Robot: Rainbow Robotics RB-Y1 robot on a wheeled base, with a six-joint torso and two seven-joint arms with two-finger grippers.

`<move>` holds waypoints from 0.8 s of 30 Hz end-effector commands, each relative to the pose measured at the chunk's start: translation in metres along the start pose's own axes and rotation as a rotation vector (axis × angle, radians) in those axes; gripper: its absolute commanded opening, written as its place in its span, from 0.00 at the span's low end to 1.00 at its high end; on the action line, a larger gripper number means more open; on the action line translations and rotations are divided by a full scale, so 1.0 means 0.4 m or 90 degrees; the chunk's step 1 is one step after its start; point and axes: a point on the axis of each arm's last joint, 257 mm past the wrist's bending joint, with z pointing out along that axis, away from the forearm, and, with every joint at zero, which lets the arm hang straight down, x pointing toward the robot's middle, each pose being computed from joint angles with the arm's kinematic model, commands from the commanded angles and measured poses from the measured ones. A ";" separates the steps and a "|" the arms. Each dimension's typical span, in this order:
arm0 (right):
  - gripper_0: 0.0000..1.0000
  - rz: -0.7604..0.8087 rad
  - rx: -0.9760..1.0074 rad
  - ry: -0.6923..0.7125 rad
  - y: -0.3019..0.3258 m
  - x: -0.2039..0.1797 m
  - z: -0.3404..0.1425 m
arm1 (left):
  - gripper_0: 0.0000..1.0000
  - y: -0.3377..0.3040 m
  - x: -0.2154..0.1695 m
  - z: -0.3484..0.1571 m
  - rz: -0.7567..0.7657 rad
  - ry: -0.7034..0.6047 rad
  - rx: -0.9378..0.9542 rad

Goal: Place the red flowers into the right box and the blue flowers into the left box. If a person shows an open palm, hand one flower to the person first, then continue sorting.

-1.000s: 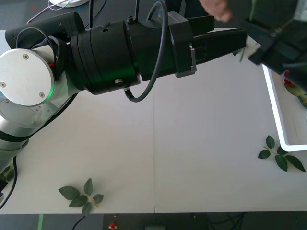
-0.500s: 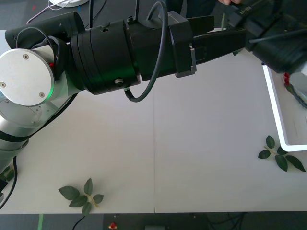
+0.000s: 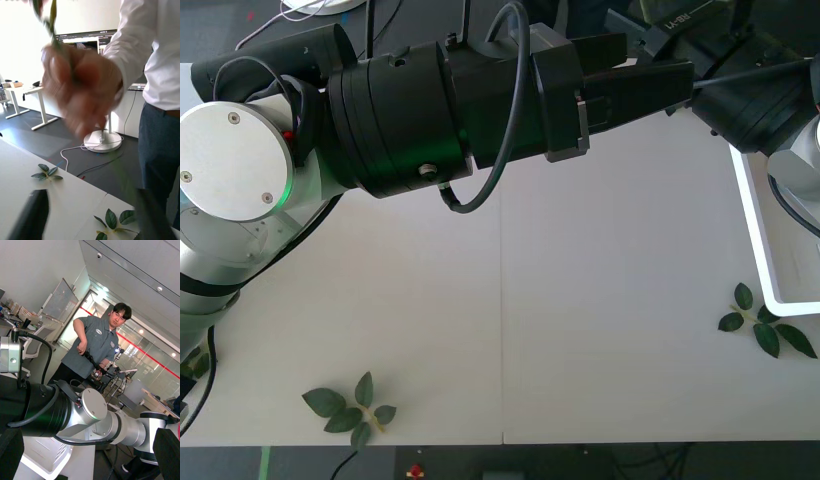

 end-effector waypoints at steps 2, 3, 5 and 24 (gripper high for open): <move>1.00 -0.013 -0.015 -0.027 0.034 -0.050 0.026 | 1.00 -0.024 -0.020 0.008 0.057 0.004 0.013; 1.00 -0.013 -0.016 -0.026 0.034 -0.050 0.026 | 1.00 -0.024 -0.020 0.008 0.057 0.004 0.013; 1.00 0.004 -0.030 -0.022 0.045 -0.047 0.025 | 1.00 -0.024 -0.020 0.008 0.057 0.004 0.013; 1.00 0.112 -0.249 0.135 0.107 -0.043 -0.311 | 1.00 0.005 -0.106 -0.168 0.103 0.043 -0.037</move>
